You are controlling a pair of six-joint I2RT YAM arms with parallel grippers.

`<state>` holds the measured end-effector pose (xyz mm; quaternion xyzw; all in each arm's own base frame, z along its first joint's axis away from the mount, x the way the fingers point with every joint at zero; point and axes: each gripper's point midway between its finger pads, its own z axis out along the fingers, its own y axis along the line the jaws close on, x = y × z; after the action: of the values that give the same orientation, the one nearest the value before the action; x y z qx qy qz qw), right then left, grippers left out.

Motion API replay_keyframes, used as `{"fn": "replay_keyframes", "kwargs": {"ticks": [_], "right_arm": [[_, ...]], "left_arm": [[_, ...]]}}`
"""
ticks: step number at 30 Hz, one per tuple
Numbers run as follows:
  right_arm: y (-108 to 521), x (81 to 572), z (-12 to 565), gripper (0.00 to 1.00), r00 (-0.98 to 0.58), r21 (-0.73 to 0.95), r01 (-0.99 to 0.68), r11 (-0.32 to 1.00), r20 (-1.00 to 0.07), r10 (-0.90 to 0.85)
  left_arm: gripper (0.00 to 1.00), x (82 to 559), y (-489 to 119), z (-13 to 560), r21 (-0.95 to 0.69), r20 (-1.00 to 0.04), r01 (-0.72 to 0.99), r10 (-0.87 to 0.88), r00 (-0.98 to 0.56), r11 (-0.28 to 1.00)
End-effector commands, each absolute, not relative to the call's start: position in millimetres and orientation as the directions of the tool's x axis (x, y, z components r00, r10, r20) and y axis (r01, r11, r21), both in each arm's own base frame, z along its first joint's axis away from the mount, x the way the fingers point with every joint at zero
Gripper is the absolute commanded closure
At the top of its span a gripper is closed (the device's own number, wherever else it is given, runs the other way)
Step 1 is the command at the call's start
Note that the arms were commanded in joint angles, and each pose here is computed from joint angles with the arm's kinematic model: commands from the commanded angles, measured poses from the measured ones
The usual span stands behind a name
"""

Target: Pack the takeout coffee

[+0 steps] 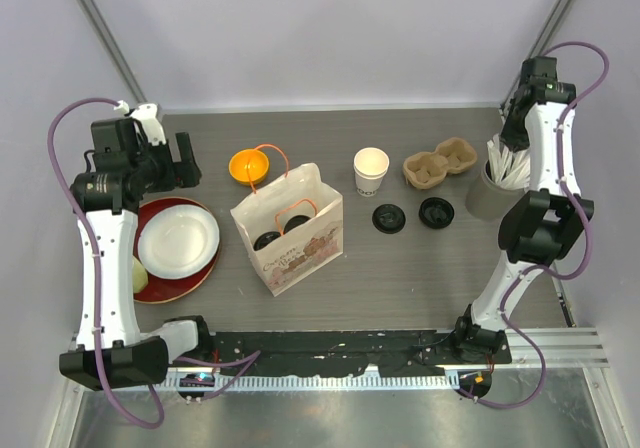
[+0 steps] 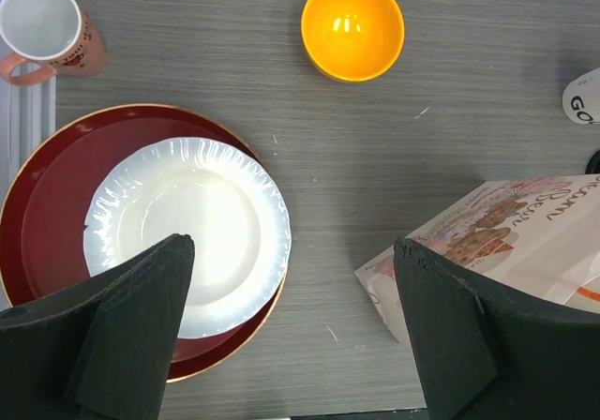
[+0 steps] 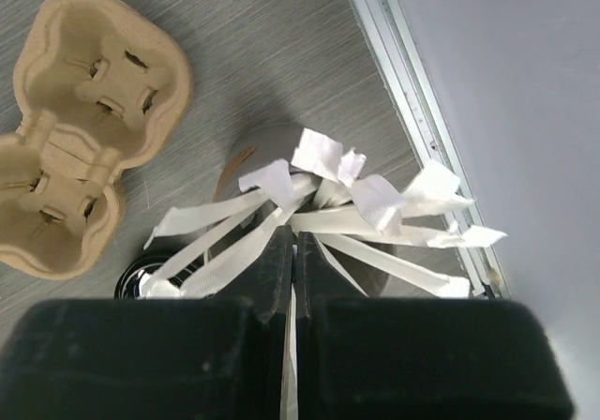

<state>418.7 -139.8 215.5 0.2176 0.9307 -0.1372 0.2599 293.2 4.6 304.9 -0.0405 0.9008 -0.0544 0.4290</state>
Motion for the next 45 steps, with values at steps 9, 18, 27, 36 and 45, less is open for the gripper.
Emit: {"fn": "replay_keyframes", "kwargs": {"ticks": [9,18,27,36,45], "right_arm": [[-150.1,397.0,313.3,0.99,-0.614,-0.136,0.542,0.829,-0.737,0.281],[-156.1,387.5,421.6,0.99,-0.329,-0.005,0.630,0.777,-0.908,0.261],[-138.4,364.2,532.7,0.99,0.077,0.233,0.548,0.803,-0.970,0.229],[18.2,419.9,583.9,0.99,0.047,0.498,-0.234,0.835,-0.852,0.521],[262.4,345.5,566.2,0.99,-0.598,0.645,-0.757,0.107,-0.750,0.284]], "left_arm": [[0.09,303.8,-6.5,323.4,-0.165,-0.809,0.052,-0.104,-0.579,0.985],[0.09,298.2,-8.8,324.2,-0.180,-0.815,0.048,-0.122,-0.567,0.982],[0.09,295.8,-10.4,329.7,-0.185,-0.827,0.053,-0.126,-0.548,0.981],[0.08,295.5,-10.1,328.8,-0.188,-0.824,0.048,-0.131,-0.551,0.981],[0.08,296.6,-7.5,333.3,-0.174,-0.829,0.043,-0.123,-0.545,0.984]]}}
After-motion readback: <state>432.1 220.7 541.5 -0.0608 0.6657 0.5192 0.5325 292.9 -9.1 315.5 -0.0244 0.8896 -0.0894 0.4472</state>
